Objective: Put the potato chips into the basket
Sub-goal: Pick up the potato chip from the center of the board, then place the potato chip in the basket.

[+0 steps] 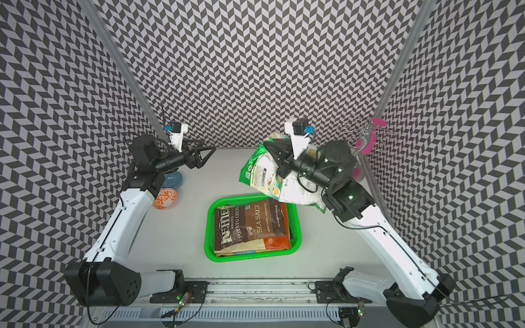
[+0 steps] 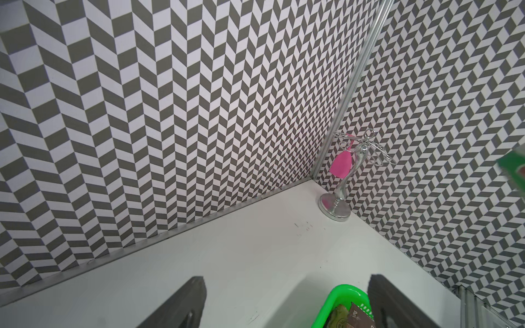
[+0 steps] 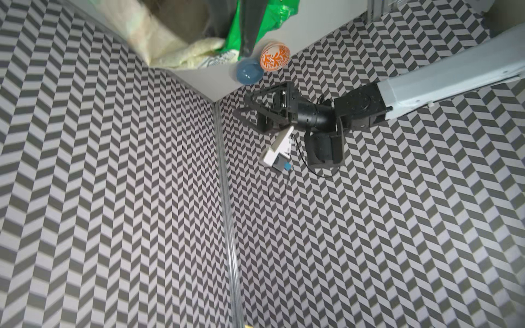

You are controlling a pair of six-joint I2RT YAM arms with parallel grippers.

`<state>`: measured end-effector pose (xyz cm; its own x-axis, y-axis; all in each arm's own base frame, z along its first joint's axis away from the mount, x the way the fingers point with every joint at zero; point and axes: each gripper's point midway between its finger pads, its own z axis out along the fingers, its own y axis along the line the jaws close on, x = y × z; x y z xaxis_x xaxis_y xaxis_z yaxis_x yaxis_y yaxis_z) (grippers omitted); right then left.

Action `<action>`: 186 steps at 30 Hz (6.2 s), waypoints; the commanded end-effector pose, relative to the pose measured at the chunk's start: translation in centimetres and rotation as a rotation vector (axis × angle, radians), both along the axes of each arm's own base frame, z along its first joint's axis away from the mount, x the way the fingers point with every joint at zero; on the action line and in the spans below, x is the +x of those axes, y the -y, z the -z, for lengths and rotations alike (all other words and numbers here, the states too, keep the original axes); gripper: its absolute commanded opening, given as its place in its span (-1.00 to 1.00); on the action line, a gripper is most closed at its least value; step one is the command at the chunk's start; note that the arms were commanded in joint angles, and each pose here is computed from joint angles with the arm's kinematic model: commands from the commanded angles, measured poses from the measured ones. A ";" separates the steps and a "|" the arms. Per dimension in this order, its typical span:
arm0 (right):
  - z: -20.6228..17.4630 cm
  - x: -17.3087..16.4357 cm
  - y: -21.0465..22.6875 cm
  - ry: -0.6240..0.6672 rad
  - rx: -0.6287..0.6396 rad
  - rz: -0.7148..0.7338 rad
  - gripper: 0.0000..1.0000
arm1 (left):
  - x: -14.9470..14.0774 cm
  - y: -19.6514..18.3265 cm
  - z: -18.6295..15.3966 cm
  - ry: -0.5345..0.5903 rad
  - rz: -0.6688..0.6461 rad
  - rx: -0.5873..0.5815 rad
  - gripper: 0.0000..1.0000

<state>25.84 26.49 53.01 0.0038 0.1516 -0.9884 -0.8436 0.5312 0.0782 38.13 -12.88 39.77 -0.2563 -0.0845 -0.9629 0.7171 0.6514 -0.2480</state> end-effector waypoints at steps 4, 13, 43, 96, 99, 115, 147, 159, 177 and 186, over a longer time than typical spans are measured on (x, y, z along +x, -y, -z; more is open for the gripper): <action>0.6 -2.6 -0.5 0.014 -0.143 -0.114 -1.00 | -1.1 1.4 1.2 0.004 0.140 0.020 0.92; 1.2 -6.6 -2.5 -0.025 -0.145 -0.401 -1.00 | -2.9 3.0 3.3 -0.011 0.332 0.016 0.98; 1.1 -16.9 -1.0 0.027 -0.079 -1.008 -1.00 | -14.3 8.1 9.6 0.241 0.878 0.048 0.98; 4.9 -14.4 -2.1 -0.029 -0.122 -0.898 -1.00 | -19.7 11.7 6.8 0.308 1.052 0.163 -0.87; 5.9 -12.9 -2.5 -0.056 -0.150 -0.805 -1.00 | -19.1 11.6 7.0 0.284 1.019 0.220 -1.00; 11.6 -6.8 0.1 -0.195 -0.268 -0.275 -1.00 | -17.7 8.1 6.8 0.232 0.723 0.598 -1.00; 15.9 -8.5 4.8 -0.299 -0.401 -0.095 -1.00 | -22.0 5.0 9.8 0.092 0.648 0.827 -1.00; 21.9 -7.0 5.2 -0.479 -0.487 -0.025 -1.00 | -24.3 3.9 15.9 -0.053 0.723 0.868 -1.00; 20.5 -9.8 6.3 -0.527 -0.433 -0.057 -0.92 | -27.6 4.6 15.1 -0.042 0.760 0.811 -1.00; 23.2 -9.7 6.7 -0.616 -0.469 -0.025 -0.87 | -28.0 4.4 16.3 -0.070 0.776 0.818 -1.00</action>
<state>15.02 21.22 30.54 -0.5358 -0.3180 -0.7822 -0.7915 0.5117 0.3341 11.72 -18.92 25.01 0.0339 0.7224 -0.6907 0.9985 0.0049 0.0541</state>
